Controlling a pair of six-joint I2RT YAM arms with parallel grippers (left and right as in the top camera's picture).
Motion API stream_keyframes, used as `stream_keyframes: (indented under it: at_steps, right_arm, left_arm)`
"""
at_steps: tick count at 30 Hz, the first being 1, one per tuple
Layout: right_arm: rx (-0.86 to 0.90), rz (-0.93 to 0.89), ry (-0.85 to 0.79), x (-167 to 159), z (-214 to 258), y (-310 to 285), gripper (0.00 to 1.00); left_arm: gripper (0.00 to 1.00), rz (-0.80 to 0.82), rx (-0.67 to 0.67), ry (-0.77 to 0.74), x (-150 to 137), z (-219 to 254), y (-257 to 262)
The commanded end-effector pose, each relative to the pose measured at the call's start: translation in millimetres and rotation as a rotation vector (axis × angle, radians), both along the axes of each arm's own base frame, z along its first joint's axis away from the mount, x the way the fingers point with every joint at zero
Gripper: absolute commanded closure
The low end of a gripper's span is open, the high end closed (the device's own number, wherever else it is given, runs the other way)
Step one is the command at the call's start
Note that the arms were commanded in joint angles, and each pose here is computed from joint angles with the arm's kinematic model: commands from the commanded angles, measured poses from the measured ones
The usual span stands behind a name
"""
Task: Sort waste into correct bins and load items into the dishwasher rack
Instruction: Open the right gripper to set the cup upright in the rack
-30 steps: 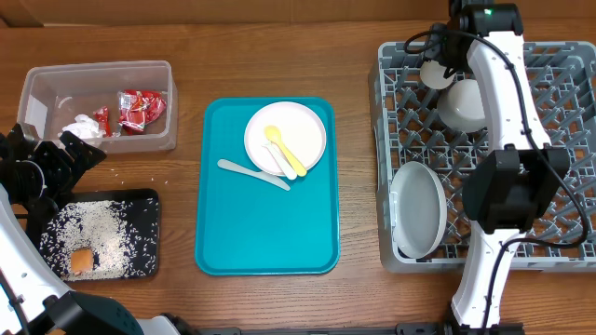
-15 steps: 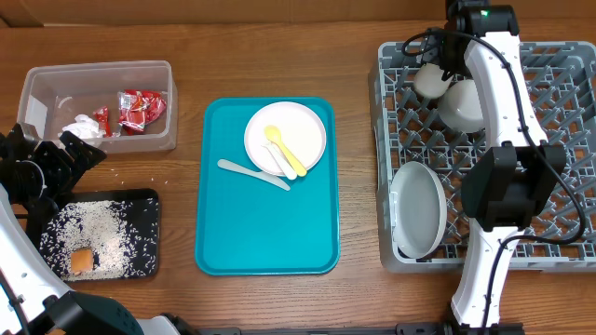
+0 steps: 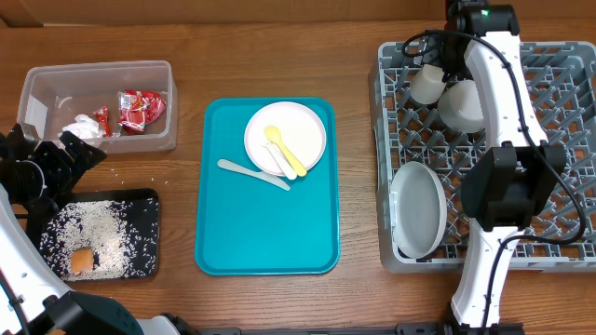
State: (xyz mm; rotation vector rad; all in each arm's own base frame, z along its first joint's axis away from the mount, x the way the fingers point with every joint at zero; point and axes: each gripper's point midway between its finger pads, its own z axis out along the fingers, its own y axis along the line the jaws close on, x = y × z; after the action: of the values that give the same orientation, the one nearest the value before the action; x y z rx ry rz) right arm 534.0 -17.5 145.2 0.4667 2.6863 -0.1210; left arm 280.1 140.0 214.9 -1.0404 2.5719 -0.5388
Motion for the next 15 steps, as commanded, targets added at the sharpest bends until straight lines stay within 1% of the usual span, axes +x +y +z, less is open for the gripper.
stream_keyframes:
  at_steps: [1, 4, 7, 12, 14, 15]
  right_arm:
    - [0.004, -0.004, -0.114, 2.2, 55.1, -1.4, 0.09]
    - [0.018, 0.009, -0.172, -8.7, 95.2, 4.3, 0.05]
    - [0.109, 0.078, -0.233, -22.4, 133.8, 28.9, 0.03]
    - [0.256, 0.347, -0.303, -49.9, 180.4, 94.2, 0.02]
    - [0.303, 0.456, -0.301, -60.7, 186.4, 122.7, 0.03]
    - [0.321, 0.504, -0.290, -66.2, 185.9, 136.9, 0.05]
  left_arm:
    - [0.00, 0.010, 0.002, 0.001, -0.5, 0.9, 1.4]
    - [0.00, 0.010, 0.002, 0.001, -0.5, 0.9, 1.4]
    - [0.00, 0.010, 0.002, 0.001, -0.5, 0.9, 1.4]
    - [0.00, 0.010, 0.002, 0.001, -0.5, 0.9, 1.4]
    - [0.00, 0.010, 0.002, 0.001, -0.5, 0.9, 1.4]
    - [0.00, 0.010, 0.002, 0.000, -0.5, 0.9, 1.4]
